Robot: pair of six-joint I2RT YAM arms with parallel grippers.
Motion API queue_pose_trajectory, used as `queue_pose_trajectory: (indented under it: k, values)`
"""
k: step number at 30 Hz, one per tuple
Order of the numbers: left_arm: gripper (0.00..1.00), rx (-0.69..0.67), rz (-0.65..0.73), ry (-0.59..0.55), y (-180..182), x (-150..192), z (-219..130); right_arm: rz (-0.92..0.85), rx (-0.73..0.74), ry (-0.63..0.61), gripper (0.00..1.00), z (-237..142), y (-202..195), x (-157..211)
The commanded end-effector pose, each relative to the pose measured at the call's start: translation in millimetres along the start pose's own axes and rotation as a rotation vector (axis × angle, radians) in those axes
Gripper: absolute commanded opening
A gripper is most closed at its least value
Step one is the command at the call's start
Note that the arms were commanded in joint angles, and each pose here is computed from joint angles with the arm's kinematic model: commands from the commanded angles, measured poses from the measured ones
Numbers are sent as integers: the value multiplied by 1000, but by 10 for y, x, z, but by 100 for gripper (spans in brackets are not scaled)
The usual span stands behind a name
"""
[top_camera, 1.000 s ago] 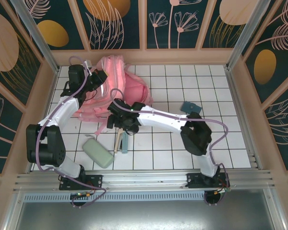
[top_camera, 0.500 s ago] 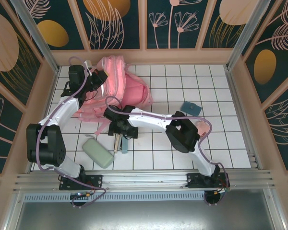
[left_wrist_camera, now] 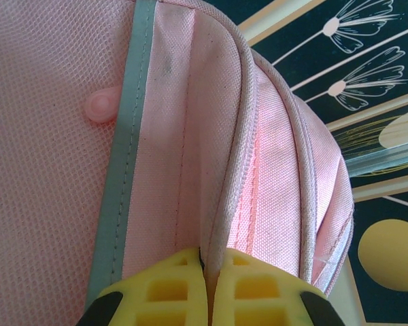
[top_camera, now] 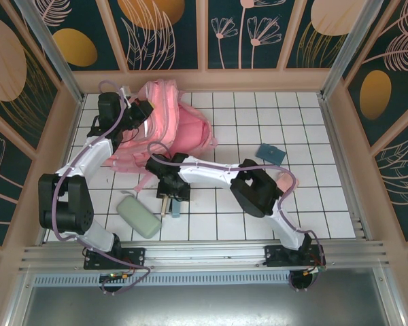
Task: Pack the student bag
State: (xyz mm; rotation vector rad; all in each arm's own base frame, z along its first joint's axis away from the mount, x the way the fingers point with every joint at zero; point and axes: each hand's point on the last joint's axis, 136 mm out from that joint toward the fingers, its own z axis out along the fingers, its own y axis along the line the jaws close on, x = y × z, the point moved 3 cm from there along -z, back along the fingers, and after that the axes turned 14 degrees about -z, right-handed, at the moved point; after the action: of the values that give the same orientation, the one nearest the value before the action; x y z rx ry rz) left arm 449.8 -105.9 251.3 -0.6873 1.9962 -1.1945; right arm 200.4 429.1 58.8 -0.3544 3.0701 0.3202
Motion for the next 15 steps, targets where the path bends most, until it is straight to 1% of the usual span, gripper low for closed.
queue_pose_trajectory:
  k: [1,3,5,7,11,15]
  values:
    - [0,2,15,-54,21,-138,-1,4,30,-12,60,-40,-66,7]
    - [0,-3,16,-51,35,-136,6,1,32,-31,57,-91,-76,-25]
    - [0,-1,16,-45,36,-129,18,4,31,-45,51,-133,-92,-40]
    - [0,0,18,-43,34,-133,24,8,28,-61,42,-159,-109,-53]
    - [0,12,35,-31,-3,-123,17,13,34,-95,40,-258,-136,-84]
    - [0,20,39,-24,-3,-107,21,35,6,-169,37,-451,-176,-151]
